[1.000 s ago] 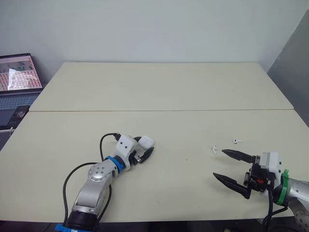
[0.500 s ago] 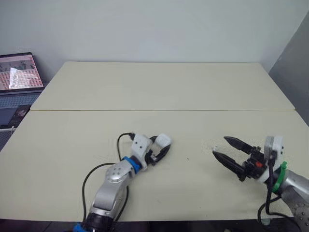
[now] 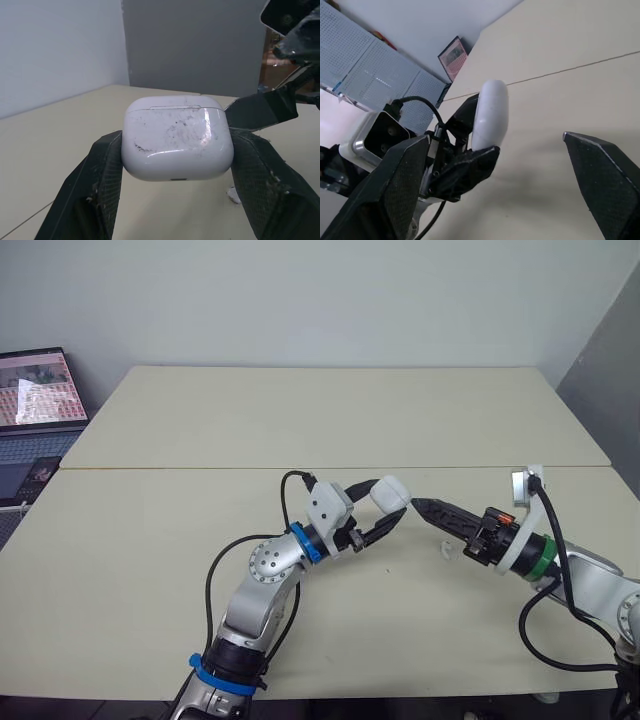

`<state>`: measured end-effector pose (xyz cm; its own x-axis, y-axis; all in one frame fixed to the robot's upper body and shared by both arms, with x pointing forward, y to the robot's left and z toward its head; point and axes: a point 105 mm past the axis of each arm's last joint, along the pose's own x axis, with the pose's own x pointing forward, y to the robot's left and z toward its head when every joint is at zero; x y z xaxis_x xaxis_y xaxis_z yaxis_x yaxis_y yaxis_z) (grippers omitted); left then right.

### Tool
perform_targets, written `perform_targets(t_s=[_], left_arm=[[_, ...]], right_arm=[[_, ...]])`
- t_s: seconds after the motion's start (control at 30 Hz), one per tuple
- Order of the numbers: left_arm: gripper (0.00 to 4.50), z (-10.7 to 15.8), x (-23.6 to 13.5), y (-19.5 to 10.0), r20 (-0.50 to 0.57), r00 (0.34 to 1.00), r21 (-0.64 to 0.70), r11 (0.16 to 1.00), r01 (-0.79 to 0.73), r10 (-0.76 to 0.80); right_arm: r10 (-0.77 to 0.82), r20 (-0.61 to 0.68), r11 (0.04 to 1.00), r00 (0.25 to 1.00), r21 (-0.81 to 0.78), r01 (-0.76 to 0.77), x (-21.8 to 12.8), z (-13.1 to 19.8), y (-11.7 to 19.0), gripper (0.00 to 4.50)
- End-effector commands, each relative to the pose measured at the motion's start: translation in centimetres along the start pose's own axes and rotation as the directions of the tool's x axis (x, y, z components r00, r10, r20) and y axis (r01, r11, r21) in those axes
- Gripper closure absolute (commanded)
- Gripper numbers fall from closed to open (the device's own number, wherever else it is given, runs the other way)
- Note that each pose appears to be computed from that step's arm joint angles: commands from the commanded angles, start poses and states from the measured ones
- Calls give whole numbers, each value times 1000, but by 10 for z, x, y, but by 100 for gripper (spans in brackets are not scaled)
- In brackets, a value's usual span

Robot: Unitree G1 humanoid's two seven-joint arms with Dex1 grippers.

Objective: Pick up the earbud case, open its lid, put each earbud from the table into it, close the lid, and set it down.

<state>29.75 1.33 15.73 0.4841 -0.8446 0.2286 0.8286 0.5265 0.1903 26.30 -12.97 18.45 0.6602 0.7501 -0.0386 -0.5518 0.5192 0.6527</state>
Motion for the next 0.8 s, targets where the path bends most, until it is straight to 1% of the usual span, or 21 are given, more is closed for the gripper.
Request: perform_targets(t_s=[0.03, 0.13, 0.3, 0.4, 0.63, 0.67, 0.7, 0.8], left_arm=[[173, 13, 5, -1, 56, 998, 30, 999, 22, -23], [173, 12, 6, -2, 58, 998, 22, 1000, 15, -17], [173, 5, 3, -5, 31, 999, 34, 999, 19, -20], [173, 4, 2, -4, 25, 1000, 32, 999, 11, -12], [173, -2, -1, -6, 4, 1000, 26, 1000, 16, -16], [173, -3, -2, -7, 3, 1000, 19, 1000, 18, -18], [173, -3, -1, -8, 2, 1000, 15, 1000, 20, -20], [173, -3, -2, -11, 10, 999, -30, 999, 37, -36]], right_arm=[[5, -2, 1000, 1000, 23, -5, 5, 4, 8, 0], [8, -18, 999, 1000, 35, -7, 15, 2, 12, 0], [-2, -34, 1000, 999, 27, 3, 24, 0, 12, 0], [-16, -30, 1000, 999, 24, 16, 27, -2, 10, 59], [-13, -15, 1000, 1000, 23, 13, 28, -1, 10, 313], [-13, -15, 1000, 1000, 22, 13, 28, -1, 10, 358], [-14, -16, 1000, 1000, 19, 14, 28, -1, 10, 375], [-14, -23, 1000, 1000, 11, 14, 27, -2, 10, 375]])
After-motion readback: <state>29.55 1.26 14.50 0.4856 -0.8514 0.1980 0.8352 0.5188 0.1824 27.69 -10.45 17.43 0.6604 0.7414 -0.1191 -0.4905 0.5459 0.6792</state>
